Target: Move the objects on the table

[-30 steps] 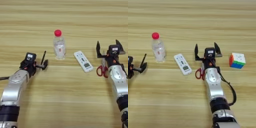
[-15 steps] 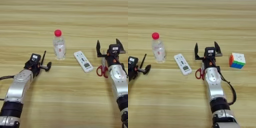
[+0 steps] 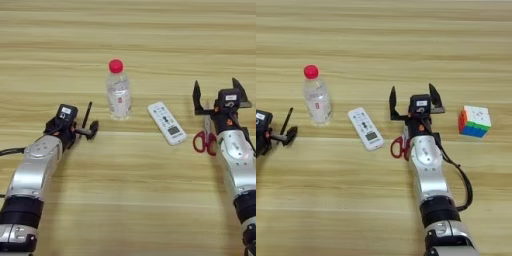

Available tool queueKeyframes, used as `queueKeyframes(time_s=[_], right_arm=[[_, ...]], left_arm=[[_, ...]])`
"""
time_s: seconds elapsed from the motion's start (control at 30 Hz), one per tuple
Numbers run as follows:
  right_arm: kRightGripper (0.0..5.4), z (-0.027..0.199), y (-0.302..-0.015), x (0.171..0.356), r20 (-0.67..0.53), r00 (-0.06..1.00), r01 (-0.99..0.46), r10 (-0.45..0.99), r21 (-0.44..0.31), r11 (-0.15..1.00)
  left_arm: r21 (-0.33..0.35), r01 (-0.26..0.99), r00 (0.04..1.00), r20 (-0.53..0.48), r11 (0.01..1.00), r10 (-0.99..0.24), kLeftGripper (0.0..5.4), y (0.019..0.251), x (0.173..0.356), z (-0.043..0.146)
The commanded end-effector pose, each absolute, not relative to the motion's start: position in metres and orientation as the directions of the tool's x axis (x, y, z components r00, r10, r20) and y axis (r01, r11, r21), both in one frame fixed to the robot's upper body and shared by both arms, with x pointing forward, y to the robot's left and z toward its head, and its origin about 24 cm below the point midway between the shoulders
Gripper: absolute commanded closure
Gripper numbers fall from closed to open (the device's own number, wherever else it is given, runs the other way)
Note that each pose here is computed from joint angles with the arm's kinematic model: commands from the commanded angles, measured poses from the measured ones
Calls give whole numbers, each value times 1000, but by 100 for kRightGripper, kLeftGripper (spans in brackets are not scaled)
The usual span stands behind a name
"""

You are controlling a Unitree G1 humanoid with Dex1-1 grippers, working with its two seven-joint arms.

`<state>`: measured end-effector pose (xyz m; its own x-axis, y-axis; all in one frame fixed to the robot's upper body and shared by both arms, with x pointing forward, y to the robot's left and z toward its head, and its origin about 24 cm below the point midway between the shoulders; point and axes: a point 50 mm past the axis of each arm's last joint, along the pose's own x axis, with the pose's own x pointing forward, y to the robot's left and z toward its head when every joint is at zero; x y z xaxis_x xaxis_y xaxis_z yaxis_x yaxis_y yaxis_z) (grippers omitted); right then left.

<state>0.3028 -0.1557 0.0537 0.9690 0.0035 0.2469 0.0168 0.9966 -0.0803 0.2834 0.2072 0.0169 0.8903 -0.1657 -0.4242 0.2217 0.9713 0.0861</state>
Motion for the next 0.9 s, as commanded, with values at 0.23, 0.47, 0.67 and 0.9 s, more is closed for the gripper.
queueKeyframes(time_s=[0.23, 0.47, 0.67, 0.9], right_arm=[[0, 53, -155, 302, 238, 971, 18, 1, -78, 997], [0, 53, -155, 302, 239, 971, 19, 0, -77, 997], [0, 54, -155, 302, 241, 971, 21, -2, -76, 997], [0, 54, -155, 302, 241, 970, 22, -3, -75, 997]], left_arm=[[109, 199, 859, -498, 974, -120, 1, 219, 278, 1], [84, 214, 844, -518, 973, -141, 37, 217, 277, -4], [80, 230, 836, -526, 970, -154, 88, 216, 276, -6], [82, 230, 837, -525, 970, -154, 158, 216, 276, -6]])
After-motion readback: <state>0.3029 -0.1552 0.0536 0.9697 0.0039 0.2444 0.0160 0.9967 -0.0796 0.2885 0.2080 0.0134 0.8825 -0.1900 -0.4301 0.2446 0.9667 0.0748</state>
